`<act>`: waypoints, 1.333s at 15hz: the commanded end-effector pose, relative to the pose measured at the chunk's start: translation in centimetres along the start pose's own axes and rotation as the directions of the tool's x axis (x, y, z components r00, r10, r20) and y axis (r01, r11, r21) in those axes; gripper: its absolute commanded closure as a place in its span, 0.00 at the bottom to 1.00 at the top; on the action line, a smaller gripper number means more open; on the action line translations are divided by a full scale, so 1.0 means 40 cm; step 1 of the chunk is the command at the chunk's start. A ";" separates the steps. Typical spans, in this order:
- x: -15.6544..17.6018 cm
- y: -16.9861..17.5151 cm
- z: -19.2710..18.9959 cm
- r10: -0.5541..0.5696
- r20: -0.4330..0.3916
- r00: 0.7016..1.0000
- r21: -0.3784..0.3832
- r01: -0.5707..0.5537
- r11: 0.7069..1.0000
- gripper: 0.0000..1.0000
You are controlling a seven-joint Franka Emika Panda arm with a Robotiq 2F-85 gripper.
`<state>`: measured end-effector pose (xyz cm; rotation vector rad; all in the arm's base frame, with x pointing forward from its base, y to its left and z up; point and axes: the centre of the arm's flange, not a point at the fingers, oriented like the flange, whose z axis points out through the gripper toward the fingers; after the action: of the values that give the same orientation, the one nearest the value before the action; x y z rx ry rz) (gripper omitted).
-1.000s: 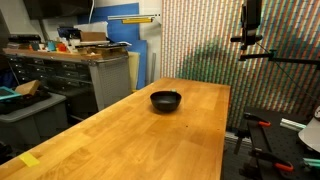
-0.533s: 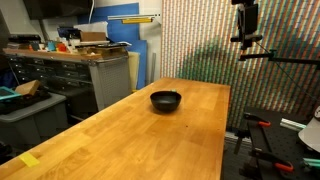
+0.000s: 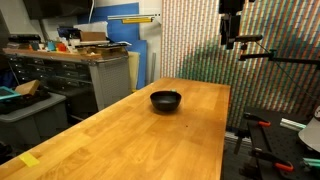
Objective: Place the green block inside the black bowl
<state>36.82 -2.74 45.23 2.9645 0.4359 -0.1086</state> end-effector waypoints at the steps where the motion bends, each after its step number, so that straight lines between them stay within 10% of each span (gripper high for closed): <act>1: 0.038 0.122 0.047 -0.069 -0.065 0.996 0.031 0.071 0.997 0.00; 20: 0.271 0.301 0.422 -0.233 -0.149 0.961 -0.051 0.228 0.972 0.00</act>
<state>47.05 -11.42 30.70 2.8875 0.7941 0.0691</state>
